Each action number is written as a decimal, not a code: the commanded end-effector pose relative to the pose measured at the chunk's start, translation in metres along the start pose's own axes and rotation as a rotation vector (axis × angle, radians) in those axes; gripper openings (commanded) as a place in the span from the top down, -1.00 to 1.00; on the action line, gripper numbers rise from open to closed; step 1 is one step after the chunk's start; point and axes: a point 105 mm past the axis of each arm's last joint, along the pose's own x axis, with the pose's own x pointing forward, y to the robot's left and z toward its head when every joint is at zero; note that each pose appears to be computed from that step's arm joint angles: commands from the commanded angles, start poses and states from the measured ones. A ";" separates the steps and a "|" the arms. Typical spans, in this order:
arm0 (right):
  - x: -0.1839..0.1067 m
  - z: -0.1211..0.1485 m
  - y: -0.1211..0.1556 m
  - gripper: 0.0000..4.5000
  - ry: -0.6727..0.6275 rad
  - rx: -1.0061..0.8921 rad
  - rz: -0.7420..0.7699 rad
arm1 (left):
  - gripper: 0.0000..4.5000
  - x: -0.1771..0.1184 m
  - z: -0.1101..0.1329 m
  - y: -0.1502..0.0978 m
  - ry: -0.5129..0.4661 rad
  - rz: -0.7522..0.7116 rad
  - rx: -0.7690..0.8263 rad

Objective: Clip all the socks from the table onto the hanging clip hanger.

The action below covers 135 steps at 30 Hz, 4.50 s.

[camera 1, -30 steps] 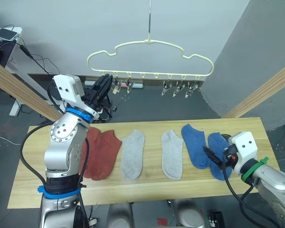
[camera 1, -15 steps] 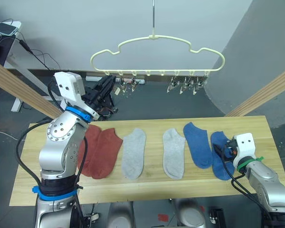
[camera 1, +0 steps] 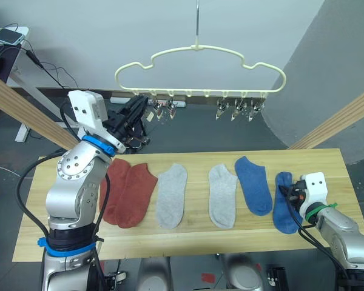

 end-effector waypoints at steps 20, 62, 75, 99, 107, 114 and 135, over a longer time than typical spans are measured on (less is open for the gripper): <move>-0.020 0.147 0.173 0.99 -0.353 -0.724 0.713 | 1.00 0.001 0.027 -0.017 0.030 -0.221 -0.196; 0.001 0.240 0.269 0.99 -0.542 -0.709 0.732 | 1.00 0.000 0.018 -0.022 0.038 -0.232 -0.154; -0.002 0.245 0.274 1.00 -0.576 -0.686 0.748 | -0.02 -0.005 0.011 -0.016 0.073 -0.210 -0.166; -0.015 0.212 0.232 -0.13 -0.534 -0.685 0.740 | -0.58 -0.027 0.007 -0.007 0.083 -0.163 0.016; -0.065 0.190 0.179 -0.13 -0.620 -0.582 0.699 | -0.58 -0.038 -0.004 -0.038 0.051 -0.148 0.012; -0.087 0.172 0.135 -0.13 -0.583 -0.432 0.574 | -0.58 -0.039 -0.011 -0.059 -0.009 -0.086 0.026; -0.093 0.183 0.120 -0.15 -0.537 -0.454 0.568 | -0.22 -0.031 -0.020 -0.048 -0.076 0.115 0.051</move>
